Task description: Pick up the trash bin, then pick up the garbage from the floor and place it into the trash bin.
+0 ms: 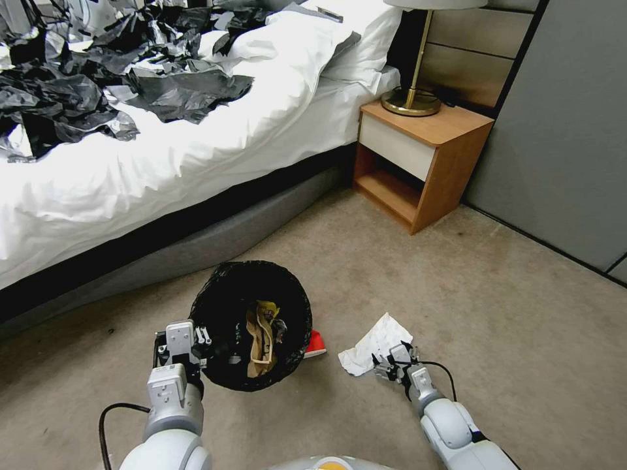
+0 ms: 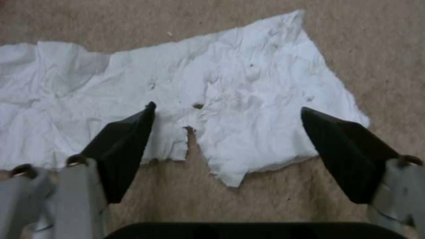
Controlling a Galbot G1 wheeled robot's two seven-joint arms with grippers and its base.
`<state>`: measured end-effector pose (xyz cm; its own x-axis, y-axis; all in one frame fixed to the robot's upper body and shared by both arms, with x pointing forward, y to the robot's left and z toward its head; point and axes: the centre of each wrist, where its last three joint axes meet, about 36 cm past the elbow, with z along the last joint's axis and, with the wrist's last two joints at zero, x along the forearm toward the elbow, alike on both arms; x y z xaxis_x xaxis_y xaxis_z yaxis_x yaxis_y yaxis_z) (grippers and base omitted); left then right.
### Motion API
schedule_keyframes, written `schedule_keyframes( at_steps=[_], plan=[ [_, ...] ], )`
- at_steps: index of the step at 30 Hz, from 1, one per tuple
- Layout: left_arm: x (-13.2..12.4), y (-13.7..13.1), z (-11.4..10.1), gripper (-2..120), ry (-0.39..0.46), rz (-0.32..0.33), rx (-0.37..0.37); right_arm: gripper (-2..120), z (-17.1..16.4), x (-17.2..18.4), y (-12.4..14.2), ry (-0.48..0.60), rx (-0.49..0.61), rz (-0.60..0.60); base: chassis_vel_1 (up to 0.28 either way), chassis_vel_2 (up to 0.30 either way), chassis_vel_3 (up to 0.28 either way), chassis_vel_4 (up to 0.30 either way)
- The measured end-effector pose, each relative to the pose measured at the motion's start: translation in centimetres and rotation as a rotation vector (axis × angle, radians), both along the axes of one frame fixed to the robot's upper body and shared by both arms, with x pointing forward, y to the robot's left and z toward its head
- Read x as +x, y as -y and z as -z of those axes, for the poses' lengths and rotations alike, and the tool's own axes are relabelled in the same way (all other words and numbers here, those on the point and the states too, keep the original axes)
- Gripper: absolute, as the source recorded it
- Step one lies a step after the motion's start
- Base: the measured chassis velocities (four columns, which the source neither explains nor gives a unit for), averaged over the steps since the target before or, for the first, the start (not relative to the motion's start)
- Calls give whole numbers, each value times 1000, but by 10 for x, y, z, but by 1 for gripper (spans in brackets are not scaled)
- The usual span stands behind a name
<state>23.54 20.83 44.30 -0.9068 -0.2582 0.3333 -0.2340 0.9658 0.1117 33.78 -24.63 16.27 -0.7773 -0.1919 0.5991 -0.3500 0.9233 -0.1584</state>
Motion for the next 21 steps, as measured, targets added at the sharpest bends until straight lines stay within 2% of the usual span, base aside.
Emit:
schedule_keyframes(
  at_steps=[1,6,7,10,11,15,16,21],
  plan=[
    [0,0,0,0,0,0,0,78,0,0,0,0,0,0,0,0,0,0],
    [-1,0,-2,0,4,-1,0,59,10,2,0,-6,15,6,0,0,0,0],
    [-1,0,-2,0,4,-1,0,59,10,2,0,-6,15,6,0,0,0,0],
    [-2,1,-2,0,5,-2,0,42,20,8,1,-3,34,2,0,0,0,0],
    [-2,1,-2,0,5,-2,0,42,20,8,1,-3,34,2,0,0,0,0],
    [-2,2,-2,0,6,1,-3,25,32,15,1,-12,49,17,0,0,0,0],
    [-2,2,-2,0,6,1,-3,25,32,15,1,-12,49,17,0,0,0,0],
    [-2,1,-2,0,5,-1,1,5,43,19,6,-21,48,30,0,0,0,0]
  ],
)
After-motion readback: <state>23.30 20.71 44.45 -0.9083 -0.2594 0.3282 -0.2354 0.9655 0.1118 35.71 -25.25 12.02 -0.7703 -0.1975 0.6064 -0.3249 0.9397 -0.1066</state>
